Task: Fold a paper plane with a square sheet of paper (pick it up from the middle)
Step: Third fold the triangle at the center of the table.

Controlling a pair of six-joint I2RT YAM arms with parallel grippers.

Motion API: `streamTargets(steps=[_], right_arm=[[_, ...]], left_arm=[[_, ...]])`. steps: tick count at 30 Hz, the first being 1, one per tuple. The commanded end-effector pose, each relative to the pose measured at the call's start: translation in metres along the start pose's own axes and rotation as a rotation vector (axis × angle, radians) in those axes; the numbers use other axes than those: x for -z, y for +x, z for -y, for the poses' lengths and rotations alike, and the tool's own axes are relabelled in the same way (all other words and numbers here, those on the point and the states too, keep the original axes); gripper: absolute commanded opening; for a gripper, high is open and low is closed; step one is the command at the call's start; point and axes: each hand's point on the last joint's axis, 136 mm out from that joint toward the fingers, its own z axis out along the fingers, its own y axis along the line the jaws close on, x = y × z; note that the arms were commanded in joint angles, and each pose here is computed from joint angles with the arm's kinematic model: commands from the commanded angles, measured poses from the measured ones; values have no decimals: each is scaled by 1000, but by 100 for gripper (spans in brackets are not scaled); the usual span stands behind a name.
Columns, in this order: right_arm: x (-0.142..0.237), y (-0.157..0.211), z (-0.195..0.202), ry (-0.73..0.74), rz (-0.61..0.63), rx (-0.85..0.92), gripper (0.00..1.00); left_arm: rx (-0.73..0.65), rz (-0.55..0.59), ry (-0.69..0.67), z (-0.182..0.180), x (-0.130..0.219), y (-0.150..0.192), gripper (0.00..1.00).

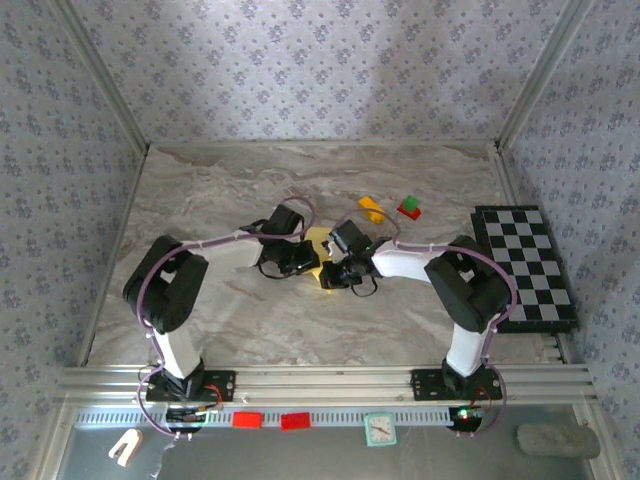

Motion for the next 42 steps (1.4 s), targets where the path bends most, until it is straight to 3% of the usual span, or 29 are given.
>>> streamTargets(steps=[1, 15, 29, 42], right_arm=[[-12, 20, 23, 69, -78, -38, 7], [-12, 21, 24, 68, -81, -52, 6], [-13, 34, 36, 113, -111, -67, 6], [-7, 70, 68, 220, -208, -97, 6]], left_arm=[[-22, -11, 8, -5, -4, 6, 10], [-24, -11, 48, 0, -17, 2, 8], [-22, -11, -62, -31, -31, 1, 8], [-57, 33, -132, -71, -14, -45, 8]])
